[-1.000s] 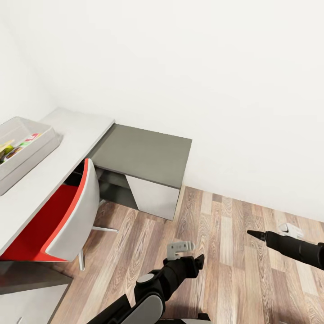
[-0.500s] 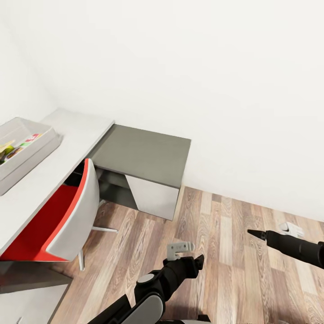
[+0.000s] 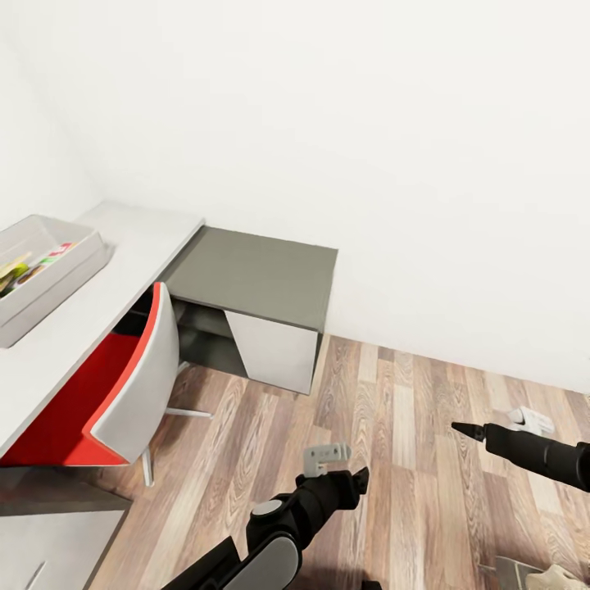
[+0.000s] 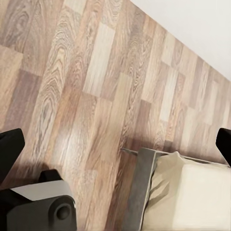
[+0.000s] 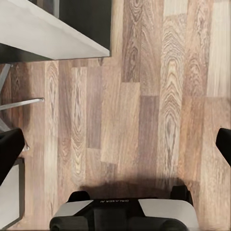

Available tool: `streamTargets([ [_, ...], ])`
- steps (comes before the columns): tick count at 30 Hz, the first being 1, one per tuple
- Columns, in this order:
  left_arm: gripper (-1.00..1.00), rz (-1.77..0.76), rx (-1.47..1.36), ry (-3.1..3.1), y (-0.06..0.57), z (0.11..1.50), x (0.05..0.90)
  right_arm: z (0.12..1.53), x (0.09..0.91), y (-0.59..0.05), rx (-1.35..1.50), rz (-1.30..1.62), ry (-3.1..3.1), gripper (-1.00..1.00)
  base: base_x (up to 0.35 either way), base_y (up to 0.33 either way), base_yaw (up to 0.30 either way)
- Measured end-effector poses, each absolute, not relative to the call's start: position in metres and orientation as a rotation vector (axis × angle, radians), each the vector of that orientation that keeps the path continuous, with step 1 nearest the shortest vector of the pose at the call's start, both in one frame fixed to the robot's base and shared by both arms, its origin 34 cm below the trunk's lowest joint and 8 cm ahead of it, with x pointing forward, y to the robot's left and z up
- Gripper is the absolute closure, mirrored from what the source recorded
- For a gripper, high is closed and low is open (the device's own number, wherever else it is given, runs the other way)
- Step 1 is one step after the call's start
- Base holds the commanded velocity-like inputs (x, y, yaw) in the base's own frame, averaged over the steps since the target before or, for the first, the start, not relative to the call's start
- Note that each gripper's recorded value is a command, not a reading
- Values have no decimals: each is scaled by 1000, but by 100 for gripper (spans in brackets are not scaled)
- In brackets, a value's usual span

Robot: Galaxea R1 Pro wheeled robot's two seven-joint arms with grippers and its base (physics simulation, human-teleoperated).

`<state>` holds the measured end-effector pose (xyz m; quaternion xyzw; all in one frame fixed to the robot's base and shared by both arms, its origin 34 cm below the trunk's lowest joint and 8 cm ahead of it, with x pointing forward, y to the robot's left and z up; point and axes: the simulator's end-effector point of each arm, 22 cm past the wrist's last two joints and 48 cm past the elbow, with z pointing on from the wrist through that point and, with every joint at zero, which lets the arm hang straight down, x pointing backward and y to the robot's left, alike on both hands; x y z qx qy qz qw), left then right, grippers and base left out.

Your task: Put all the toys in the child's room - the three board games (two on the bed and one on the table), the two jigsaw puzzles on the table, and the tennis ball on the table - inside the toy box on the table in the child's room.

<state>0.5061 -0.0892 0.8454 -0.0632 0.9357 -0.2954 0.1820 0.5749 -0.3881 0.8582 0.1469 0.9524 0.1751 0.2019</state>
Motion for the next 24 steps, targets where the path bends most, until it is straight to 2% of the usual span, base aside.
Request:
streamTargets([
  [11, -100, -727, -206, 2713, -74, 809, 490, 810, 517, -421, 512, 376, 2817, -100, -20, 0, -26],
  [24, -100, -413, -364, 2983, -20, 707, 399, 752, 414, -410, 329, 206, 3090, -100, -2, 0, -81],
])
